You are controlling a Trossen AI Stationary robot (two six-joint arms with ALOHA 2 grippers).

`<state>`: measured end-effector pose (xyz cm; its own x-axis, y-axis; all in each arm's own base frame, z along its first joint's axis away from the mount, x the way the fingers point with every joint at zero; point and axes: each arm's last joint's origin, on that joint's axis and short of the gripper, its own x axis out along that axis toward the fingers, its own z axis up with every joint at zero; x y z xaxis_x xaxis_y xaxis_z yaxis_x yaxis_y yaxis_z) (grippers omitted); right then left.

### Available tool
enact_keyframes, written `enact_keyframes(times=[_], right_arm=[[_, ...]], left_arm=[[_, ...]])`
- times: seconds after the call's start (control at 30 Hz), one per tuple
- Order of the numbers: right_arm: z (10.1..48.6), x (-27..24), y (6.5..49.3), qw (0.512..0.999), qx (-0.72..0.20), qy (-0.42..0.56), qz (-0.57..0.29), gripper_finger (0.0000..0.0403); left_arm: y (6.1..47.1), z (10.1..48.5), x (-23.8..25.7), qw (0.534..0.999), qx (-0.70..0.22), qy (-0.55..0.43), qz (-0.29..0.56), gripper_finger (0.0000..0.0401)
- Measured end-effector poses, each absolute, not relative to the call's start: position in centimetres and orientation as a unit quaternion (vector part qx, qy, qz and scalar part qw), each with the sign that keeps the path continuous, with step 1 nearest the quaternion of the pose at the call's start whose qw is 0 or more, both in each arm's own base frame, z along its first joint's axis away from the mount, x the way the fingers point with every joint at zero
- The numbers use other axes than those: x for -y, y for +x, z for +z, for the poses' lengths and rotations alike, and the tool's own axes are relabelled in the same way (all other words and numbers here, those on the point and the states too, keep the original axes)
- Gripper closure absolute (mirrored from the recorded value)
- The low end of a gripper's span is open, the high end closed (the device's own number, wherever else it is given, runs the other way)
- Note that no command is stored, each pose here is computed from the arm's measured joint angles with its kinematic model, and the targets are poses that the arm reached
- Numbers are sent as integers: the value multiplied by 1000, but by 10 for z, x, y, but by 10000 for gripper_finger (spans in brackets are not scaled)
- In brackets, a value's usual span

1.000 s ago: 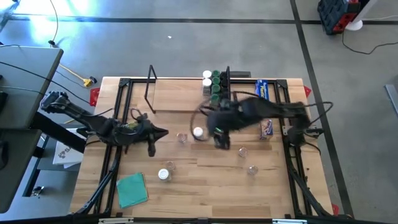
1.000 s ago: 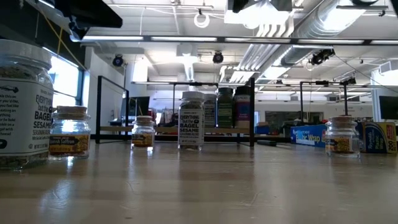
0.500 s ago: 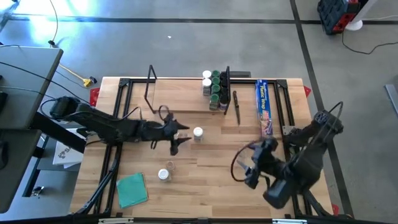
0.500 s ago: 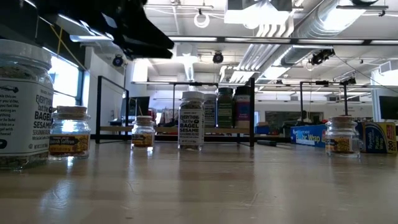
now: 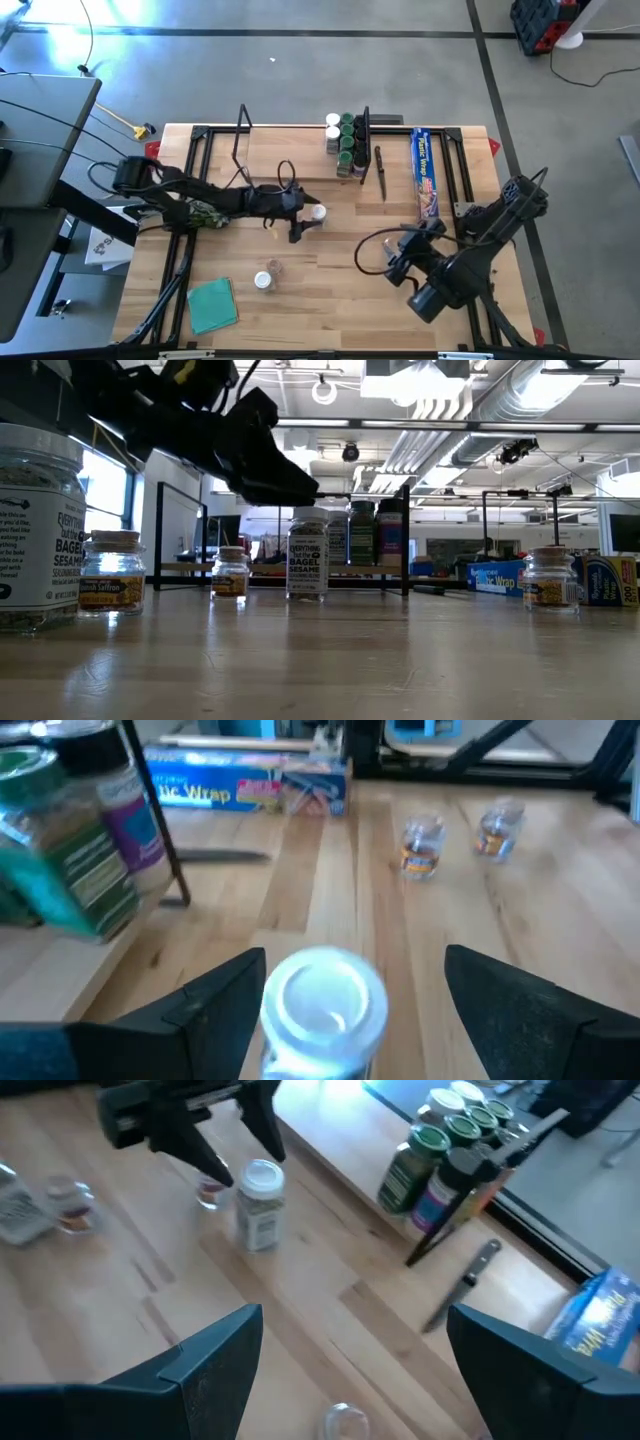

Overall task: Shelf spices
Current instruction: Put the white seasoning bottle on the shelf aligned with the other white seasoning bottles

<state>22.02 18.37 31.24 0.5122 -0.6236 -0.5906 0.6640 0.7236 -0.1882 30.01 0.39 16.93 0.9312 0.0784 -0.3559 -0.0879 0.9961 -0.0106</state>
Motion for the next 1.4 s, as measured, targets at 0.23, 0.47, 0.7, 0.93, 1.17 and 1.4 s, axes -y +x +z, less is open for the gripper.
enact_keyframes(times=[0.23,0.47,0.7,0.93,1.17,1.4], right_arm=[[309,-178,224,859,-341,32,-380,91],[309,-176,226,858,-342,30,-382,91],[310,-174,227,857,-342,32,-385,91],[310,-174,227,857,-343,29,-384,91],[310,-175,228,858,-341,34,-383,91],[310,-175,228,858,-341,33,-383,91]], left_arm=[[307,154,-6,980,-187,-2,61,97],[307,145,-5,977,-206,-3,47,98],[308,146,-3,979,-200,-2,47,116],[308,147,-3,980,-193,-14,53,170],[308,149,-3,980,-191,-18,56,203],[309,200,-15,984,-149,-35,88,203]])
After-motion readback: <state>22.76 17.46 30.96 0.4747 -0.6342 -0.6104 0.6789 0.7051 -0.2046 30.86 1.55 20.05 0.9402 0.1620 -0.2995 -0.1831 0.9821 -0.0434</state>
